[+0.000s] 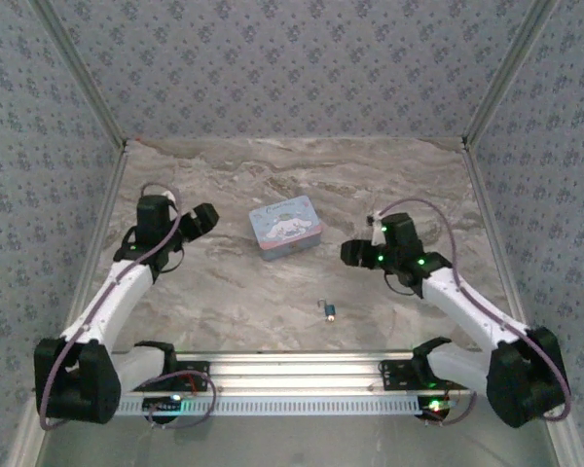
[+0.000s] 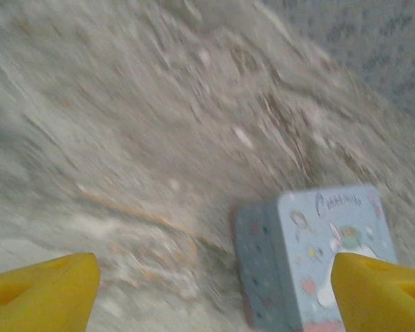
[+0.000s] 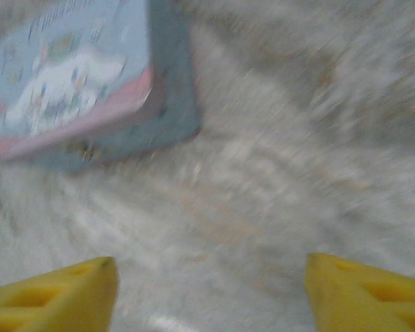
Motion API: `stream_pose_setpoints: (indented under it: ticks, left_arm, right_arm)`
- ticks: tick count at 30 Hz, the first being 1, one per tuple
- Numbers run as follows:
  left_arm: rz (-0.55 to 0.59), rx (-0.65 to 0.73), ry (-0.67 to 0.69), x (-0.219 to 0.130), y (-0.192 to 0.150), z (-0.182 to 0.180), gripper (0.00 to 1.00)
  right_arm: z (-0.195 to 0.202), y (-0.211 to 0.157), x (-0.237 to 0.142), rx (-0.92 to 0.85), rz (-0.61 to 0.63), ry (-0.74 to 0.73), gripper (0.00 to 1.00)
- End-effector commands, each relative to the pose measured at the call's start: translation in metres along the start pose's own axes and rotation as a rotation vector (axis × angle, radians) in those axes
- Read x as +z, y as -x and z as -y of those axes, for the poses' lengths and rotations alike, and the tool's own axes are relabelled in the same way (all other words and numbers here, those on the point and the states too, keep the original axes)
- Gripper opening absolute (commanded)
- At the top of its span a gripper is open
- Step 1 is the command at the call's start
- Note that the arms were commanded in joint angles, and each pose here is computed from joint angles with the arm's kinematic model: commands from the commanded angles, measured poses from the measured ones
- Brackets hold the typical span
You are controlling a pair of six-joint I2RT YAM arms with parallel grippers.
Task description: Unlock the padlock with the key
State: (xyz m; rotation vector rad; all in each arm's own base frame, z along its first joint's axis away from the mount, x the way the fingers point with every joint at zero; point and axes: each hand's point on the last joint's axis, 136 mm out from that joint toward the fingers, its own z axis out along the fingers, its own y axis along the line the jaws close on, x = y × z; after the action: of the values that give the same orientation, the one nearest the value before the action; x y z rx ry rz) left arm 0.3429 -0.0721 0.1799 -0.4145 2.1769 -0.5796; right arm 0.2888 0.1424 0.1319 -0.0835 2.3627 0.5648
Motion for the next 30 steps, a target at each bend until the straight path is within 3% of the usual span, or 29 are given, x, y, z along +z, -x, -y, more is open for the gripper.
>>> stream_pose_setpoints:
  ticks: [1,3,7,13,17,21,30]
  left_arm:
    - [0.237,0.124,0.115,-0.018,0.043,-0.017,0.87]
    - [0.349,0.168,0.170,-0.024,0.057,-0.028,0.88]
    - [0.468,0.291,0.245,-0.026,0.063,-0.045,0.88]
    - [0.394,0.382,0.343,-0.007,0.048,-0.074,0.89]
    - [0.419,0.409,0.335,0.001,0.041,-0.084,0.89]
    - [0.401,0.447,0.304,0.013,0.033,-0.088,0.89]
    - [0.406,0.549,0.252,0.033,0.021,-0.094,0.89]
  right_arm:
    - [0.042,0.033,-0.017,-0.080,0.164,-0.191,0.90]
    - [0.061,0.047,-0.026,-0.078,0.237,-0.263,1.00]
    - [0.101,0.059,-0.035,-0.156,0.333,-0.416,1.00]
    - [0.141,0.059,-0.029,-0.161,0.444,-0.476,1.00]
    - [0.156,0.061,-0.019,-0.160,0.517,-0.462,1.00]
    - [0.160,0.066,-0.004,-0.231,0.512,-0.448,1.00]
    - [0.176,0.060,0.025,-0.201,0.471,-0.378,1.00]
